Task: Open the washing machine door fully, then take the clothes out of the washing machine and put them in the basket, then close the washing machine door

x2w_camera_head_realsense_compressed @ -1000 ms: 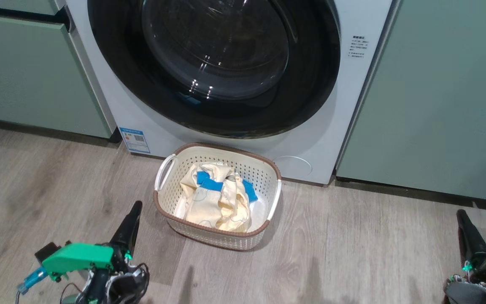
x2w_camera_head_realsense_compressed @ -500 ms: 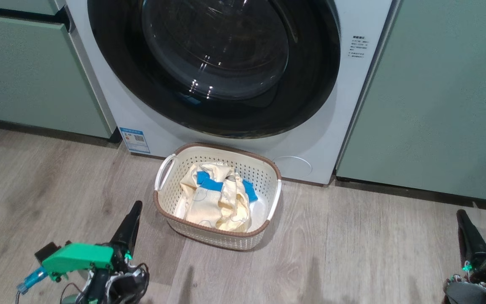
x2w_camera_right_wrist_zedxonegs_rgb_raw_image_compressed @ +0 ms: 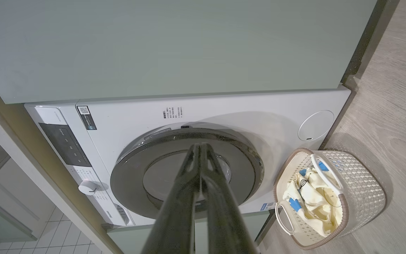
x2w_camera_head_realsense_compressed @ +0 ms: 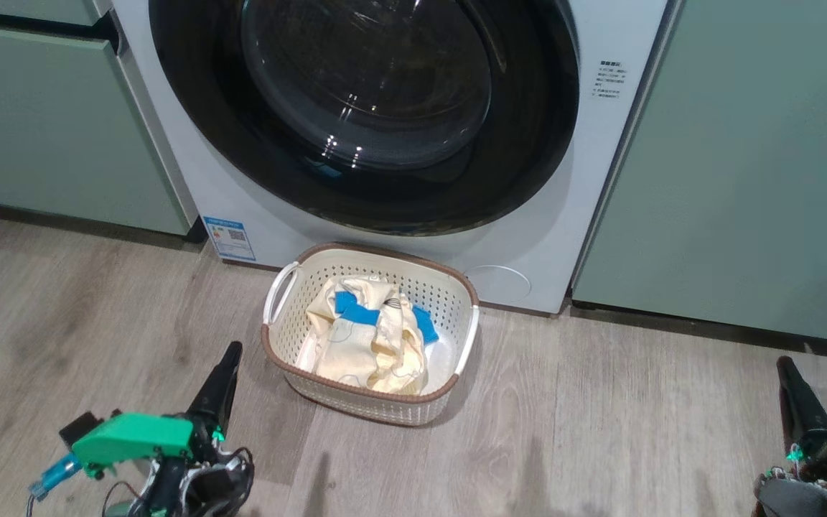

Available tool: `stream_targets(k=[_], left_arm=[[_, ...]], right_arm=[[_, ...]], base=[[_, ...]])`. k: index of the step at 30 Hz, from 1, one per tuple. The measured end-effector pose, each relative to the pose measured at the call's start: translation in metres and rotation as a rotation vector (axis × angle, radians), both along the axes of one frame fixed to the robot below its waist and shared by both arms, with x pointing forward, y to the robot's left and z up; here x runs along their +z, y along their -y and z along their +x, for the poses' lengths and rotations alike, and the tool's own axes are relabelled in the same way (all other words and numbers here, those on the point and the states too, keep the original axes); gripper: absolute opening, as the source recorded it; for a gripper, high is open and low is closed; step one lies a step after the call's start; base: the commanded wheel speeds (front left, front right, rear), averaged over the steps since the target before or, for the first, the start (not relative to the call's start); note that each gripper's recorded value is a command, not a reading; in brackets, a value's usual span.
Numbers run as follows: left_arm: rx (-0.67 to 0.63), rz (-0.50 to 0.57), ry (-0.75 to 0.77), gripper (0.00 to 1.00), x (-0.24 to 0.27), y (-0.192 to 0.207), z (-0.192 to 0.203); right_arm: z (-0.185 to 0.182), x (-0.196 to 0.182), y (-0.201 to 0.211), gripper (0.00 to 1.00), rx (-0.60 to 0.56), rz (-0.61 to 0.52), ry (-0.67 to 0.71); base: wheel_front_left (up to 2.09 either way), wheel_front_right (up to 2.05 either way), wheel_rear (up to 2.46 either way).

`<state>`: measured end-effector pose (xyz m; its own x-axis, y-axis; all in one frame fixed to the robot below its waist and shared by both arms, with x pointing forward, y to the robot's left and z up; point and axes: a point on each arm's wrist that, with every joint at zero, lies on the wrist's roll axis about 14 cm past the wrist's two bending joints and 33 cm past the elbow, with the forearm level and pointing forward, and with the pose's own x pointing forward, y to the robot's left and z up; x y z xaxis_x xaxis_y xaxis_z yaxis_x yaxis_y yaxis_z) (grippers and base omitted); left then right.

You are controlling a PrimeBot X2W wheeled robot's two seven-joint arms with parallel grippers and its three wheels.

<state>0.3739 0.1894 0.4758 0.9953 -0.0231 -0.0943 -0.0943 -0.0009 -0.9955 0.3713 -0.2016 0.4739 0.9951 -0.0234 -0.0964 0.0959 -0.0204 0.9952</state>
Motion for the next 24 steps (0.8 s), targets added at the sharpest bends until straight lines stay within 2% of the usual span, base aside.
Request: stream_targets(k=[24], left_arm=[[0.0,0.0,0.0,0.0,0.0,0.0,0.0]], right_arm=[[0.0,0.0,0.0001,0.0,0.0,0.0,0.0]], base=[[0.0,0.0,0.0]])
